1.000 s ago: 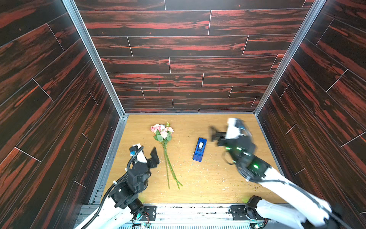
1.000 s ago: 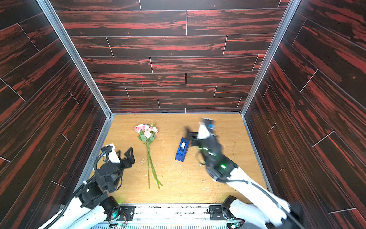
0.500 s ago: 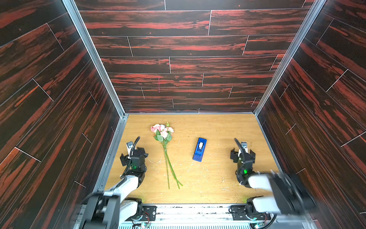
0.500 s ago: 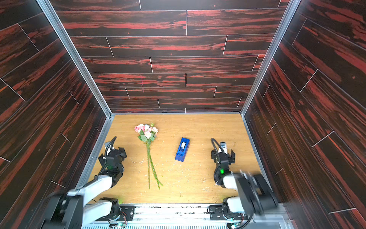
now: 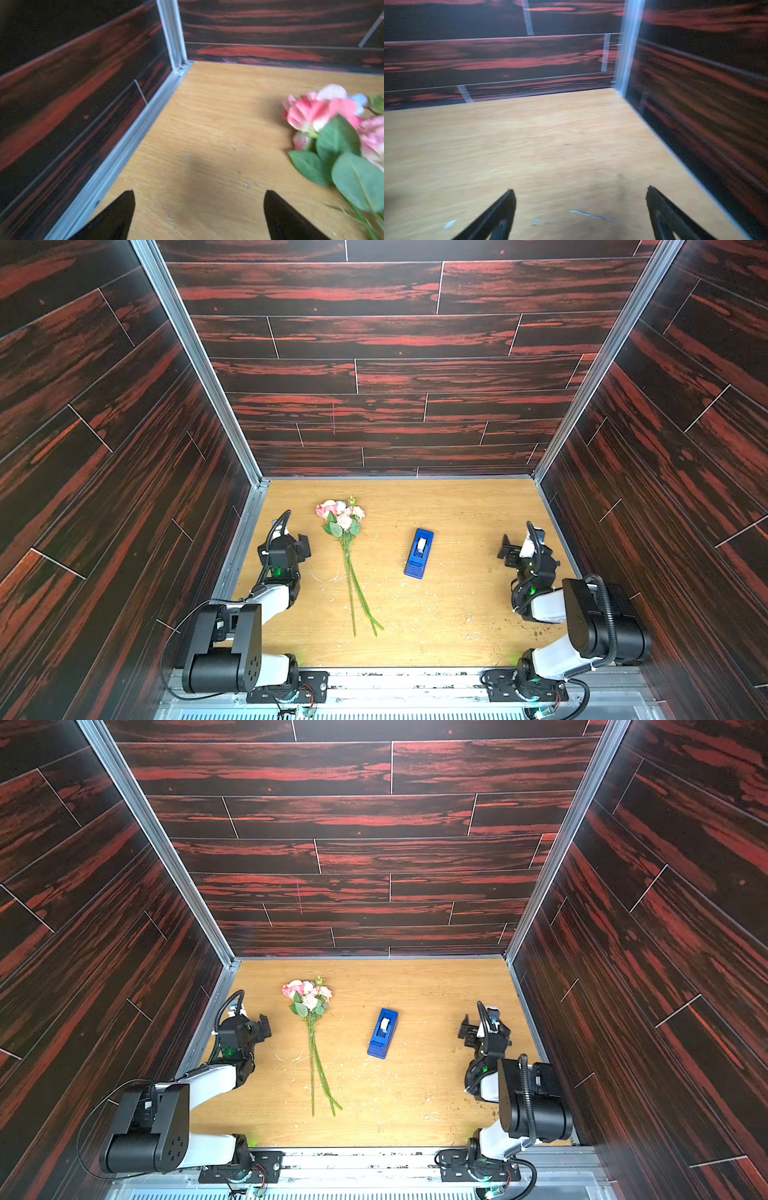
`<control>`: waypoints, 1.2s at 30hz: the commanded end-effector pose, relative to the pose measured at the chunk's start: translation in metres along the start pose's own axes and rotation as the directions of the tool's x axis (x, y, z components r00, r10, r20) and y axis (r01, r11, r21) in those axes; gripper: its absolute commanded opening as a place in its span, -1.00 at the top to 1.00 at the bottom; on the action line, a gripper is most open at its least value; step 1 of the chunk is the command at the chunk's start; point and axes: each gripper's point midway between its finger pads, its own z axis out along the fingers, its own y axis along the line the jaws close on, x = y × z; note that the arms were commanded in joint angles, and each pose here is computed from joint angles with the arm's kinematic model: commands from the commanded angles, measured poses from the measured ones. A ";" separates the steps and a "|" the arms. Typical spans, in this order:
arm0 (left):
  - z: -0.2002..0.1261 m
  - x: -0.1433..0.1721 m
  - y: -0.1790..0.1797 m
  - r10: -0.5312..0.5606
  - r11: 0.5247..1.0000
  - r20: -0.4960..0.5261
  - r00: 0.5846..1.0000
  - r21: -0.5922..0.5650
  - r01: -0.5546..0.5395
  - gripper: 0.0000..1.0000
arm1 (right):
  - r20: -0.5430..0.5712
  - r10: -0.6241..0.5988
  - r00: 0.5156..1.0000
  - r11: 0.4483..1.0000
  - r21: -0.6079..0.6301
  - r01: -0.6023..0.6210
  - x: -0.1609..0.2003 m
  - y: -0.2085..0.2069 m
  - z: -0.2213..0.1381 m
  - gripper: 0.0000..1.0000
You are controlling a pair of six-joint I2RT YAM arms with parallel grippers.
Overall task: Wrap bouquets with tape
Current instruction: Reset both arms
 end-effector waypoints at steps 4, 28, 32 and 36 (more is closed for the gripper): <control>-0.001 0.002 -0.014 0.017 0.996 -0.032 0.999 0.090 -0.014 -1.00 | -0.037 0.041 0.998 0.996 -0.080 -0.044 0.002 0.013 0.007 -0.97; 0.017 0.012 -0.025 -0.091 0.987 0.017 0.996 0.134 0.088 -0.99 | -0.035 0.041 0.999 0.996 -0.082 -0.044 0.002 0.014 0.007 -0.97; 0.020 0.014 -0.026 -0.084 0.987 0.001 0.996 0.134 0.083 -1.00 | -0.035 0.041 0.999 0.996 -0.081 -0.044 0.002 0.013 0.007 -0.97; 0.020 0.014 -0.026 -0.086 0.988 -0.002 0.996 0.131 0.086 -0.99 | -0.034 0.041 0.999 0.996 -0.082 -0.044 0.002 0.013 0.007 -0.97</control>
